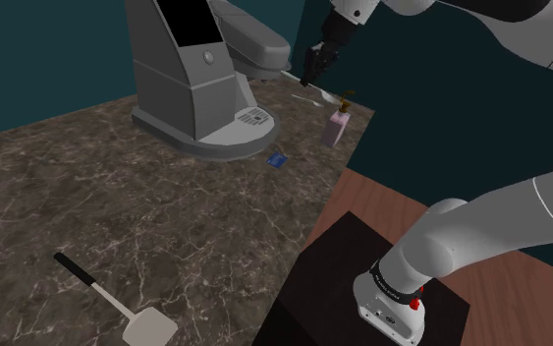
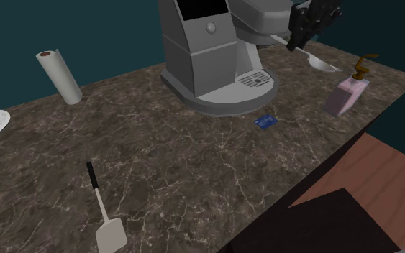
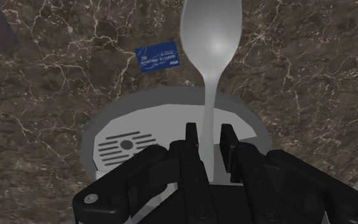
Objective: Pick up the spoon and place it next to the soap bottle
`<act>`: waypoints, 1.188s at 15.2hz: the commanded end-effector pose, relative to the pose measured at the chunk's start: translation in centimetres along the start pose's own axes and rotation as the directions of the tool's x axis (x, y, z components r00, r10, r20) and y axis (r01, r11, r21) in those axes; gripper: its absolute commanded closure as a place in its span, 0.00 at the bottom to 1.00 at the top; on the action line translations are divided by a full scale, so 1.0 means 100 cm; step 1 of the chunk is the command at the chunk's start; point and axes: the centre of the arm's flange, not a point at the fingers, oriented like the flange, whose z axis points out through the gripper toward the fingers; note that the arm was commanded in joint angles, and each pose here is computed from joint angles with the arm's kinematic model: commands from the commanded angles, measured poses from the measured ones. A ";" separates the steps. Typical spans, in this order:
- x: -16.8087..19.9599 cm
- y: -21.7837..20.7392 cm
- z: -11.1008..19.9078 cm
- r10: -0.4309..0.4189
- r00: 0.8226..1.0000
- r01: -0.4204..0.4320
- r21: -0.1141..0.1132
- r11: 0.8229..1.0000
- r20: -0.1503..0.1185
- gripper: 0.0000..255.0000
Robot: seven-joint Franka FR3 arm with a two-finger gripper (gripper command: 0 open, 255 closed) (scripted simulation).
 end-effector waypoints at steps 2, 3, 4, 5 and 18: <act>-0.015 0.035 -0.007 -0.002 1.000 0.002 0.000 1.000 0.000 1.00; -0.020 0.047 -0.010 -0.002 1.000 0.002 0.000 1.000 0.000 1.00; -0.025 0.059 -0.012 -0.002 1.000 0.002 0.000 1.000 0.000 1.00; -0.030 0.071 -0.015 -0.002 1.000 0.002 0.000 1.000 0.000 1.00; -0.083 0.195 -0.027 -0.002 1.000 0.002 0.000 1.000 0.000 1.00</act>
